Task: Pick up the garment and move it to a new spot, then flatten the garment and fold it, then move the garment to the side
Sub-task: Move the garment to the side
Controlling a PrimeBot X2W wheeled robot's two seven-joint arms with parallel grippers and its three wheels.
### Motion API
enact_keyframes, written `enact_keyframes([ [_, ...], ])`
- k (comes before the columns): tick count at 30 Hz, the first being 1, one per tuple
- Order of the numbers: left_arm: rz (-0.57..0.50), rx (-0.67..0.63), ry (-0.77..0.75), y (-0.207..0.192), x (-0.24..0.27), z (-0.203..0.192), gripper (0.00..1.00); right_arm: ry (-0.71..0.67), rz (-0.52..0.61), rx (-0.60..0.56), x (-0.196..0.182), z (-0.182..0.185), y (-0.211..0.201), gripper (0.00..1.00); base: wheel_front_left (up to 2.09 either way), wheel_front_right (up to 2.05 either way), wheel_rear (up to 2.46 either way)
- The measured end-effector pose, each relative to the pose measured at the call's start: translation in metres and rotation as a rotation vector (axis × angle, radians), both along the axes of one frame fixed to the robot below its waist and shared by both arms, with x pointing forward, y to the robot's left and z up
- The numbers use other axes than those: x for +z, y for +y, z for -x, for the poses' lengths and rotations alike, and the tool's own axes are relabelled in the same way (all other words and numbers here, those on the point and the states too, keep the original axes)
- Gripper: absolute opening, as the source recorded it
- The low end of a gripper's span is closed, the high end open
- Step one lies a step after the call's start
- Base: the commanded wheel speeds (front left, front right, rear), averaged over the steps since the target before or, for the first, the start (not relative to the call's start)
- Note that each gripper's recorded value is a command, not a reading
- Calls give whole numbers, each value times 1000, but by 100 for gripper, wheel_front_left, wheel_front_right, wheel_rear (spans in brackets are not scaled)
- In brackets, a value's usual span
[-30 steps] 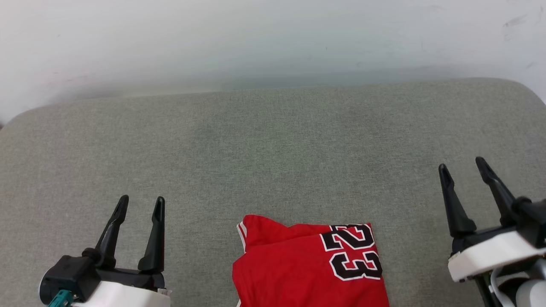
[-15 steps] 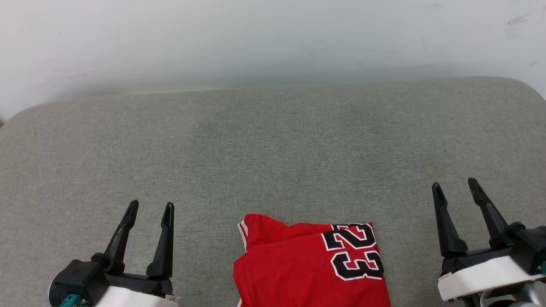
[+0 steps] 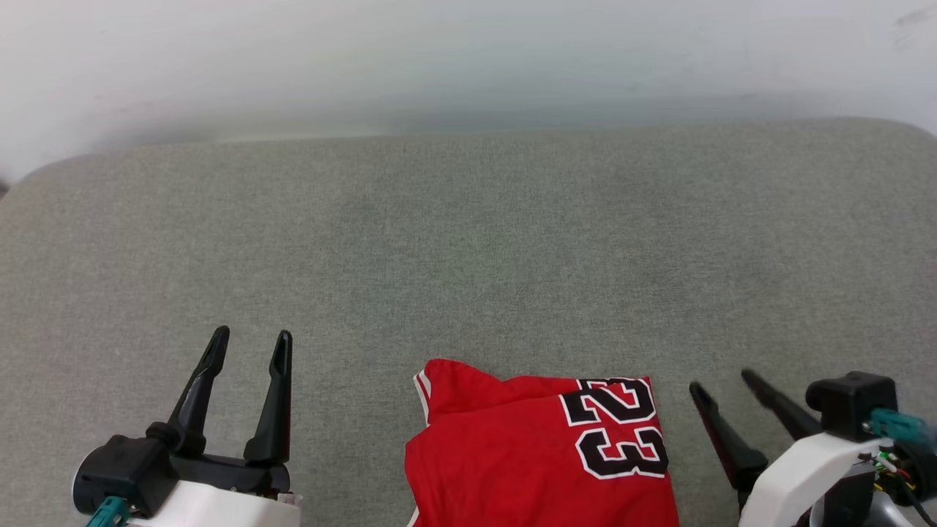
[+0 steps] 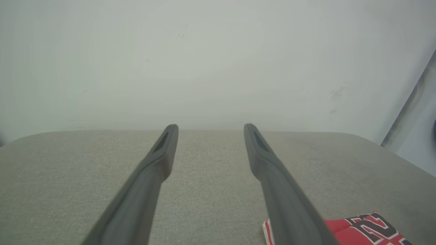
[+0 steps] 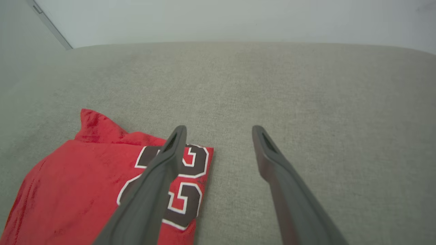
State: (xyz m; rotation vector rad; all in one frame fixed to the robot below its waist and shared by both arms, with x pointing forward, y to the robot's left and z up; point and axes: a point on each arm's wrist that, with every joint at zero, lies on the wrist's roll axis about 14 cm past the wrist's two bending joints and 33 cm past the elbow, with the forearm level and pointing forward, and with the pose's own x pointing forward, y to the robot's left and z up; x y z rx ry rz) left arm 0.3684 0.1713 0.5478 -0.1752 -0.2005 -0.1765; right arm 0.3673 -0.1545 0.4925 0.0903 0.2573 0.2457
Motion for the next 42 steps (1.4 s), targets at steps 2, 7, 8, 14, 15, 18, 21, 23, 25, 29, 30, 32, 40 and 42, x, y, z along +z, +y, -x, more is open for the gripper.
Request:
enact_keyframes([
  [2, -1, 5, 8, 2, -3, -2, 100, 193, 8, 53, -23, 11, 6, 100, 0, 0, 0],
  [7, -9, -1, 17, 0, -6, -8, 100, 448, 9, 120, -50, 28, 18, 100, 0, 0, 0],
  [8, -9, 0, 14, 0, -6, -9, 100, 492, 26, 133, -56, 31, 20, 100, 0, 0, 0],
  [14, -10, 9, 20, 3, -8, -13, 100, 653, 57, 176, -81, 35, 36, 100, 0, 0, 0],
  [15, -12, 14, 24, 4, -10, -14, 100, 671, 78, 180, -86, 35, 37, 100, 0, 0, 0],
  [18, -21, 28, 46, 9, -16, -13, 100, 731, 105, 195, -103, 37, 43, 100, 0, 0, 0],
  [21, -25, 36, 56, 11, -19, -13, 100, 772, 112, 217, -117, 38, 54, 100, 0, 0, 0],
  [23, -30, 43, 59, 14, -20, -13, 100, 793, 125, 236, -125, 40, 60, 100, 0, 0, 0],
  [25, -36, 50, 68, 17, -23, -12, 100, 805, 129, 254, -131, 40, 66, 100, 0, 0, 0],
  [29, -39, 53, 71, 18, -23, -12, 100, 805, 146, 272, -137, 39, 71, 0, 0, 0, 0],
  [30, -39, 52, 71, 18, -23, -11, 100, 796, 155, 282, -137, 37, 73, 0, 0, 0, 0],
  [32, -38, 48, 67, 17, -22, -11, 100, 769, 171, 293, -135, 34, 75, 0, 0, 0, 0],
  [40, -26, -35, 60, -10, -21, -13, 100, 578, 479, 311, -112, 8, 39, 0, 0, 0, 0],
  [42, -18, -63, 54, -20, -20, -15, 100, 556, 552, 316, -107, 8, 28, 0, 0, 0, 0],
])
